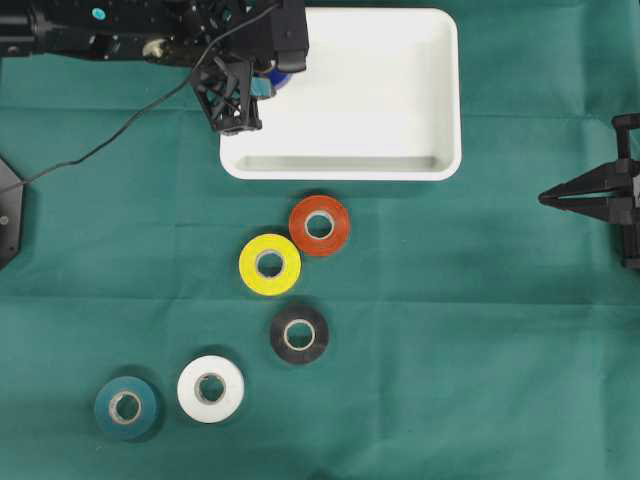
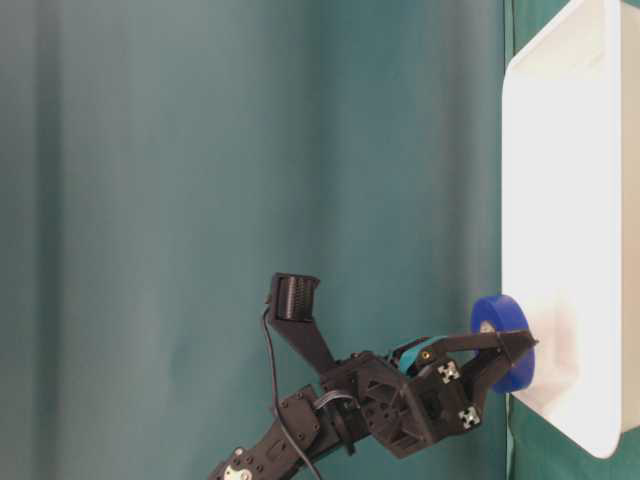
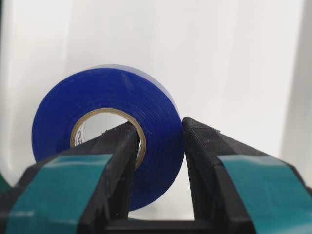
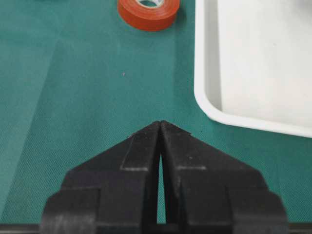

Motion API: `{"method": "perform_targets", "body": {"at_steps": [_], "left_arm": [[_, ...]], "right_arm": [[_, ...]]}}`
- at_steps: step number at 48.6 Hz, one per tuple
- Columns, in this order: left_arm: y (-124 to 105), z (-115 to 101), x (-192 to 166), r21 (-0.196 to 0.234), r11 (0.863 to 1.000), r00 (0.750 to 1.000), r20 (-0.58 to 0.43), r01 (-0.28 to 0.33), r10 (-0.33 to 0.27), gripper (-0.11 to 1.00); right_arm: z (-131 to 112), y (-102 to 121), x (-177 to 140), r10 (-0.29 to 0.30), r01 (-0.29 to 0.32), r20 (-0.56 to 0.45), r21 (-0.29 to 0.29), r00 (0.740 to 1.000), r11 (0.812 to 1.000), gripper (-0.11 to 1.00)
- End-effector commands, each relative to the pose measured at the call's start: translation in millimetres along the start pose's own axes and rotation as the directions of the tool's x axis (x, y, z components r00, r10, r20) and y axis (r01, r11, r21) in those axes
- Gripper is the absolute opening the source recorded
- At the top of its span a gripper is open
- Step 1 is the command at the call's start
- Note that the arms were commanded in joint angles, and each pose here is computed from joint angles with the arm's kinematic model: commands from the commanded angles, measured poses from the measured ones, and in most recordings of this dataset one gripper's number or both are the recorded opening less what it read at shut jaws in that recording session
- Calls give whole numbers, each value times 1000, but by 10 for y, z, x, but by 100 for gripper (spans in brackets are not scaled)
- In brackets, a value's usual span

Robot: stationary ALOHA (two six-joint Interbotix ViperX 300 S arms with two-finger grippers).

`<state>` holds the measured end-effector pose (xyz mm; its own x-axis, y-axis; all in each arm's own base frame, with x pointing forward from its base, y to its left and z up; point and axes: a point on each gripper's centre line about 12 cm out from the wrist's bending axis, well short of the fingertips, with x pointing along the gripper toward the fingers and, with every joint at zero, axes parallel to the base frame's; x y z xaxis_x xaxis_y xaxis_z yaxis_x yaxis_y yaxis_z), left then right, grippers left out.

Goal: Put the tape into the white case with the left arm.
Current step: 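Lift the blue tape and carry it into the white tray, then open the left gripper, release the blue tape, retract left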

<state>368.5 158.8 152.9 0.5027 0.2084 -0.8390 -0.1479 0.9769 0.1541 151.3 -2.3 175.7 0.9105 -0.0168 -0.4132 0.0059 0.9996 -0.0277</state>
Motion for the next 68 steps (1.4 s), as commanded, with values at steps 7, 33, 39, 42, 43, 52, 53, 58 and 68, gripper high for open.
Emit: {"method": "perform_targets", "body": {"at_steps": [7, 33, 39, 42, 43, 52, 53, 58, 68], "left_arm": [[175, 108, -16, -27, 999, 998, 54, -37, 38, 26], [122, 66, 31, -20, 999, 998, 48, -30, 31, 47], [119, 60, 6, -20, 999, 998, 51, -31, 32, 84], [119, 60, -4, -20, 999, 998, 53, -31, 32, 95], [120, 63, -9, -21, 999, 998, 54, -32, 33, 98], [101, 69, -54, -19, 999, 998, 62, -31, 33, 99], [102, 69, -63, -19, 999, 997, 63, -32, 34, 99], [57, 82, -187, -16, 999, 996, 83, -31, 32, 99], [-143, 53, -583, 16, 1000, 988, 152, -22, 20, 99]], "right_arm": [[56, -3, 2, -1, 1, 17, 1, 1000, 1000, -9], [56, -3, 2, -1, 1, 17, -1, 1000, 1000, -9], [50, -3, 2, -1, 1, 15, -1, 1000, 1000, -9], [50, -3, 2, -1, 1, 15, -1, 1000, 1000, -9], [50, -3, 2, -1, 1, 15, -1, 1000, 1000, -9], [47, -2, 3, -1, 1, 17, -1, 1000, 1000, -9], [43, -2, 4, -1, 1, 17, 1, 1000, 1000, -9], [46, -2, 2, -1, 1, 20, -1, 1000, 1000, -9], [46, -2, 2, -1, 1, 20, -1, 1000, 1000, -9]]}}
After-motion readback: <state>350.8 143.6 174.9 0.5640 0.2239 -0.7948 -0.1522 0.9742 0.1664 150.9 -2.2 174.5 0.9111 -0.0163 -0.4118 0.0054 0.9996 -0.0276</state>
